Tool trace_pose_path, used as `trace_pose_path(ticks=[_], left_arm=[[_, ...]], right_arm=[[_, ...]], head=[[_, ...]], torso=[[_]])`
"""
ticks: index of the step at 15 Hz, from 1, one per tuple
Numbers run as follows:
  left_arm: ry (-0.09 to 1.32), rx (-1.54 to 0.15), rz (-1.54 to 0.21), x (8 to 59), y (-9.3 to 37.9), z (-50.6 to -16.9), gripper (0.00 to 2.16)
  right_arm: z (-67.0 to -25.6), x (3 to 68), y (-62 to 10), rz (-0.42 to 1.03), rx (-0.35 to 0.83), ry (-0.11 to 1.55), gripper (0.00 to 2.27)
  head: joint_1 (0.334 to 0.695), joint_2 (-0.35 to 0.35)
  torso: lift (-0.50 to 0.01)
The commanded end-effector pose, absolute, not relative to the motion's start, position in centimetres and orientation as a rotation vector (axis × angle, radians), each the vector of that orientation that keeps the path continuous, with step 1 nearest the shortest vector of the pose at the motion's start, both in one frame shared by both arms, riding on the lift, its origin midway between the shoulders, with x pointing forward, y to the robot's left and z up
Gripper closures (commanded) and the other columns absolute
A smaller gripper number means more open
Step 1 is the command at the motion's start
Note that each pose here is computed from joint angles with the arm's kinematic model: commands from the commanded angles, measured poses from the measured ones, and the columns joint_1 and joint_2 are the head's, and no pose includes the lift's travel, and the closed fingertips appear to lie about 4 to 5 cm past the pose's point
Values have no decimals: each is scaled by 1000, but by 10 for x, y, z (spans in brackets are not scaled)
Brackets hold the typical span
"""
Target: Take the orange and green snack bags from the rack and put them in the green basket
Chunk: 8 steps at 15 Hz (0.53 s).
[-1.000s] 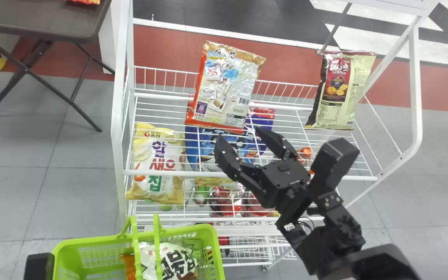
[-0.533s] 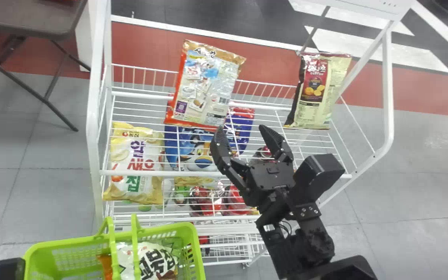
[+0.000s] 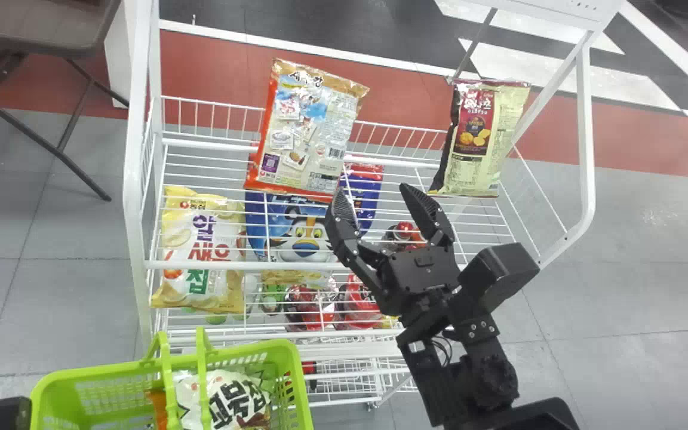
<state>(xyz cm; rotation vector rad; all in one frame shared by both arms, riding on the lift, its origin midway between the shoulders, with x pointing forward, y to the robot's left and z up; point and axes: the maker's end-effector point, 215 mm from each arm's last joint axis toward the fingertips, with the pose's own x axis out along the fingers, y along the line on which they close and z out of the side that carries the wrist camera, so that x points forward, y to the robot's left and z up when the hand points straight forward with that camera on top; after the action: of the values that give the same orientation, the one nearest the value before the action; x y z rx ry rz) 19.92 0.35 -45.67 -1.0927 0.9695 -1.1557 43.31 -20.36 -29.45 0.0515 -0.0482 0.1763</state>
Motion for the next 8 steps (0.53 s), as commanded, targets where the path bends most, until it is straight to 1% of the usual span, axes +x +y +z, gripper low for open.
trace_pose_path(ticks=[1,8], left_arm=[[971,-1093,-1155,199,4,-457,2148],[971,-1093,-1155,199,4,-457,2148]], right_arm=[[-295,433,-204,177,51,-48,110],[-295,433,-201,183,55,-45,110]], head=[[695,-350],[695,-350]], torso=[[0],[0]])
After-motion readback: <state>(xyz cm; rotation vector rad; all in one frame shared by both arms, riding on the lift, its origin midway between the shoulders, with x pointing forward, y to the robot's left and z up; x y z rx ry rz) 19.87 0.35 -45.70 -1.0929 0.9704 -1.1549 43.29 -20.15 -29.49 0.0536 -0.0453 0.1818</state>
